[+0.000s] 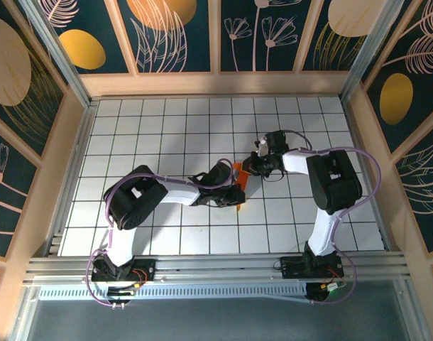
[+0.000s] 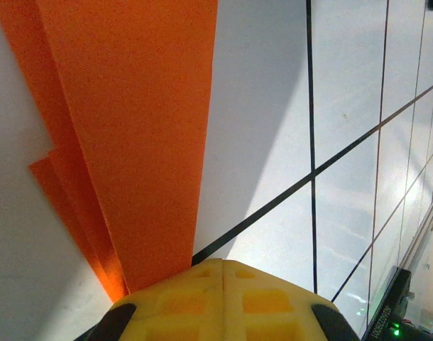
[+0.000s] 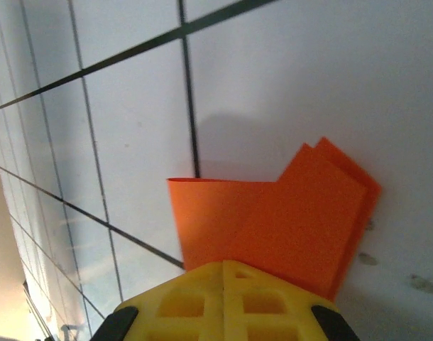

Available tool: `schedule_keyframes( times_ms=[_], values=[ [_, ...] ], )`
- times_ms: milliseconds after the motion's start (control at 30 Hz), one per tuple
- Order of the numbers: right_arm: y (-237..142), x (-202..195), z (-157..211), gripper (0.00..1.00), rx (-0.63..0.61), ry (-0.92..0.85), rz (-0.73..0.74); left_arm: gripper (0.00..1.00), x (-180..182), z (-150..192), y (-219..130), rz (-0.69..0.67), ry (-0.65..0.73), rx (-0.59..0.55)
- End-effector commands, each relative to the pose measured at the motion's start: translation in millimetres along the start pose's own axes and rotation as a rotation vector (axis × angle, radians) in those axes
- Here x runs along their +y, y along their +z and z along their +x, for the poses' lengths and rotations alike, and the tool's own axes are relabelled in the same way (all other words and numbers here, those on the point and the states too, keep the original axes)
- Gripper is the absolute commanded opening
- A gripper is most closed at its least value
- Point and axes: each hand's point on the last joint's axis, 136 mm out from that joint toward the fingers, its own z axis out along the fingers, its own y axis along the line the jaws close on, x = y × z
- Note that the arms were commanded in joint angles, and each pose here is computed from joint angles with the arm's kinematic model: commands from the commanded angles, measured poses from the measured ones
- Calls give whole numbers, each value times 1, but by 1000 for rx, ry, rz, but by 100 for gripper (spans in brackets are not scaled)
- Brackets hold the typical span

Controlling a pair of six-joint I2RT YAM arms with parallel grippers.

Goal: Fold a paper plane with a square sheet of paper (fold left side to right side)
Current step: Fold the wing for the fifth time at the center of the table.

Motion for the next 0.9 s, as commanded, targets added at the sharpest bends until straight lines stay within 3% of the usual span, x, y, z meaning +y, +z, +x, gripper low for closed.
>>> schedule_keyframes(
  times_ms=[0, 400, 867],
  values=[
    [2, -15, 0, 0, 2, 3, 33, 0, 30, 12, -2, -98, -33, 24],
    [7, -48, 12, 0, 51, 42, 92, 0, -27, -23, -24, 65, 21, -35],
    [7, -50, 16, 0, 51, 52, 90, 0, -13, -36, 7, 6, 35, 12]
  ],
)
